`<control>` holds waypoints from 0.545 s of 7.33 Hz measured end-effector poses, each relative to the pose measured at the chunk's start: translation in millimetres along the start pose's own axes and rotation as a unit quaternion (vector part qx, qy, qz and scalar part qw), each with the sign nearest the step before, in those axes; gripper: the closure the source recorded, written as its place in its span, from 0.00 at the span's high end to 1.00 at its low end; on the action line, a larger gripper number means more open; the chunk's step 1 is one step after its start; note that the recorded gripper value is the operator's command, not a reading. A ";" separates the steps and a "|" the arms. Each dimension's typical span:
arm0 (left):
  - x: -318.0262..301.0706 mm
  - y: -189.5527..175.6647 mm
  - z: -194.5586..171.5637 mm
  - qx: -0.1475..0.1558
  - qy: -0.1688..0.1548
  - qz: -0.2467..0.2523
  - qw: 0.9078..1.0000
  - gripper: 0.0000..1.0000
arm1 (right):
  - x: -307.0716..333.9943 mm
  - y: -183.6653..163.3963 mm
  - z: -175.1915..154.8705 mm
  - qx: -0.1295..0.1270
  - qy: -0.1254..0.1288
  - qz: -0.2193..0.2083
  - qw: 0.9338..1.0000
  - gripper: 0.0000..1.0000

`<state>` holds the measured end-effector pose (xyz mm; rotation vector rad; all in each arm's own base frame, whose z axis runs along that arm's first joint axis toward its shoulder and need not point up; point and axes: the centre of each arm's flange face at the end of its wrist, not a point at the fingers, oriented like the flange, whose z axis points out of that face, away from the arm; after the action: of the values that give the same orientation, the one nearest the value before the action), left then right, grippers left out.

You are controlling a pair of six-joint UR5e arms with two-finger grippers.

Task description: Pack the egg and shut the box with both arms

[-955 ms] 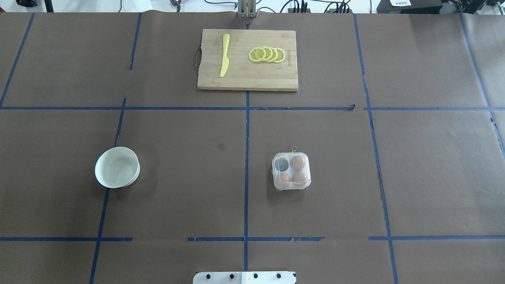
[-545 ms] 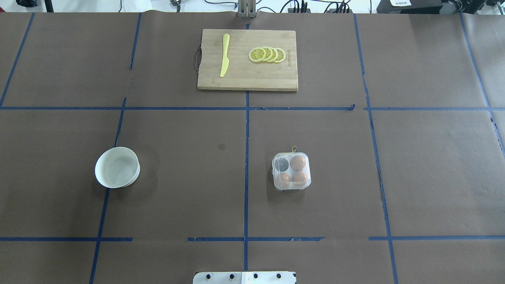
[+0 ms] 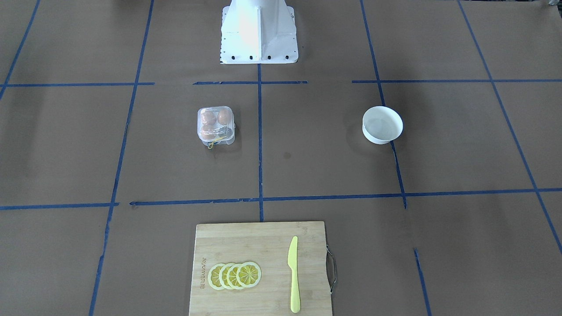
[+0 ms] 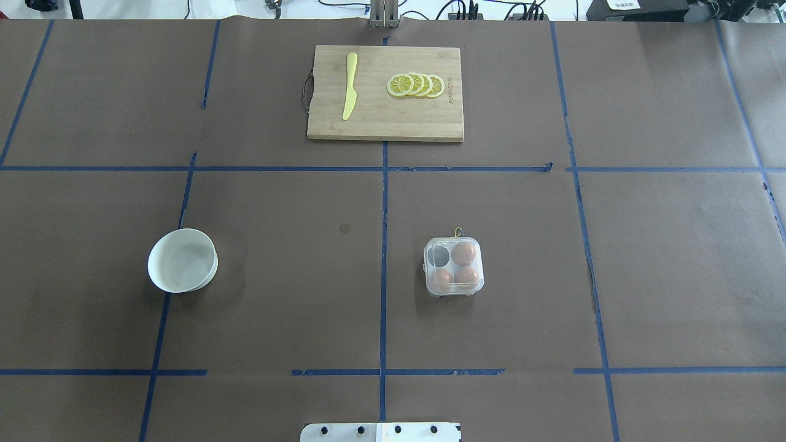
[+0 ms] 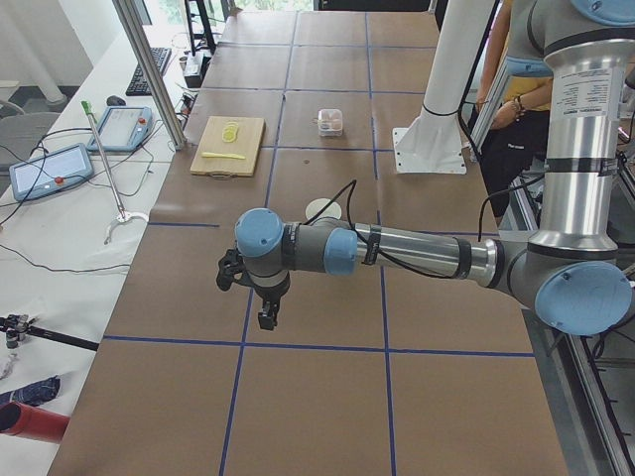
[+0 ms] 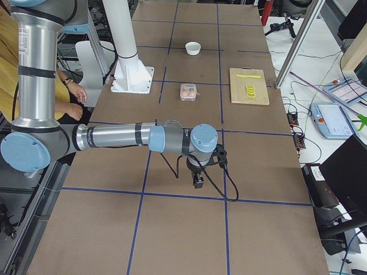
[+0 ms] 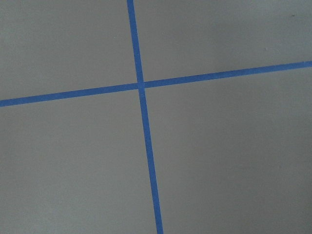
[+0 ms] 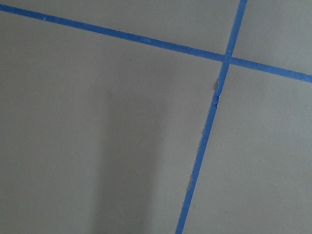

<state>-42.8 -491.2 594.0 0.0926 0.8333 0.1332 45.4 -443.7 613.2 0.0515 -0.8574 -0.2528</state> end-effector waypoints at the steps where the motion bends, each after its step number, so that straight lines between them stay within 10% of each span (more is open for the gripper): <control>1: 2.9 -4.7 -3.1 0.003 -0.001 0.004 1.000 1.00 | -0.8 -0.8 -0.4 0.000 0.000 -0.001 1.000 1.00; 4: 8.2 -15.1 -9.0 0.010 -0.001 0.011 1.000 1.00 | 1.3 -1.7 1.4 -0.002 0.000 0.001 1.000 1.00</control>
<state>-42.8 -504.5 580.0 0.1204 0.8315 0.1457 44.8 -445.6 614.8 0.0476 -0.8576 -0.2522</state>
